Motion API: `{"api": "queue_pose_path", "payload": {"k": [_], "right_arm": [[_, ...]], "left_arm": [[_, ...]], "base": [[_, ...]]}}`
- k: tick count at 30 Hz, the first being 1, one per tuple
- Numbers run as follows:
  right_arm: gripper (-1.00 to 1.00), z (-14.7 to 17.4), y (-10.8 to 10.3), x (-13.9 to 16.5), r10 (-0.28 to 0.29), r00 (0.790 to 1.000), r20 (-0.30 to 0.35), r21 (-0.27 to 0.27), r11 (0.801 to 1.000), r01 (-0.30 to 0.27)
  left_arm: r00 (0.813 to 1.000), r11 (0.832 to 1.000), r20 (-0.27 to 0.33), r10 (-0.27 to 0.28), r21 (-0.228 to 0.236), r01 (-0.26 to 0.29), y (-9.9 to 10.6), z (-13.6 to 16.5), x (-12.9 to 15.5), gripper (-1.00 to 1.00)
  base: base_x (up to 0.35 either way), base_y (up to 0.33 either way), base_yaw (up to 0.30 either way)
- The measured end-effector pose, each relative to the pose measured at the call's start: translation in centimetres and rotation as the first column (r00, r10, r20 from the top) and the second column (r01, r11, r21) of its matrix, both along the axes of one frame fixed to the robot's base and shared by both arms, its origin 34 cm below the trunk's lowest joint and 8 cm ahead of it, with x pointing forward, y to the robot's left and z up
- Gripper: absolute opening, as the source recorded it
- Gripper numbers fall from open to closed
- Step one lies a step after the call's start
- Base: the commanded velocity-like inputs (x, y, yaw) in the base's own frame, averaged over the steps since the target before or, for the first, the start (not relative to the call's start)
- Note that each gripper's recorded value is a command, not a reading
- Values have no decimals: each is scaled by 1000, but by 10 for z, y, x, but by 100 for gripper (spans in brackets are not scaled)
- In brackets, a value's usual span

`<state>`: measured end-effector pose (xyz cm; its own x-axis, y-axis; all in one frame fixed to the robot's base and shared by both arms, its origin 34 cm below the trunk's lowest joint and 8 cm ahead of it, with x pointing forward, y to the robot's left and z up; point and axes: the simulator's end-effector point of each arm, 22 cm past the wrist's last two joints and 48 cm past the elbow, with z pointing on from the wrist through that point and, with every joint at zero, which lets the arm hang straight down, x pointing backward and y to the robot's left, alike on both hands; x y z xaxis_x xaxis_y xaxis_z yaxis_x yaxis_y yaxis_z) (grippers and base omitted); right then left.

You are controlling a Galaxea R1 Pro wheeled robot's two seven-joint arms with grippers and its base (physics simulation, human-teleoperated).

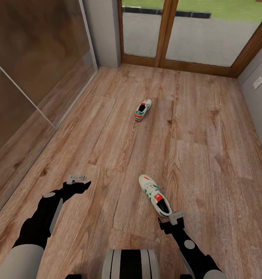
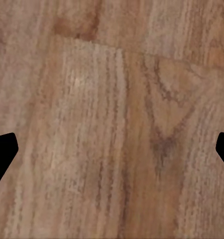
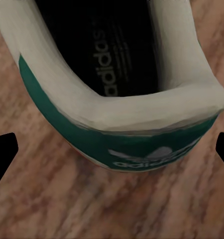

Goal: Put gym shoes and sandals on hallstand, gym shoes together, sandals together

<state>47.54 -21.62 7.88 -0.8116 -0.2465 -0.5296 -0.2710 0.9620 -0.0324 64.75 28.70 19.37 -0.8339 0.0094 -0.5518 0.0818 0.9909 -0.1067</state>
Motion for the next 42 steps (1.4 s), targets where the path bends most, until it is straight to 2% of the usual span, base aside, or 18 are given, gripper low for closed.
{"api": "queue_pose_path", "payload": {"k": [35, 36, 42], "right_arm": [[100, 0, 0, 0, -1, 1000, 1, 0, 1000, 1], [-100, 0, 0, 0, -1, 1000, 1, 0, 1000, 1], [-100, 0, 0, 0, 1, 1000, 0, 0, 1000, -1]], "left_arm": [[1000, 1000, -1, 0, -1, 0, 0, 0, 0, 100], [1000, 1000, -1, 0, 0, 0, 0, 0, 0, 100], [1000, 1000, -1, 0, 0, 0, 0, 0, 0, 100]], "base": [[39, 10, 0], [1, 0, 0], [0, 0, 0]]}}
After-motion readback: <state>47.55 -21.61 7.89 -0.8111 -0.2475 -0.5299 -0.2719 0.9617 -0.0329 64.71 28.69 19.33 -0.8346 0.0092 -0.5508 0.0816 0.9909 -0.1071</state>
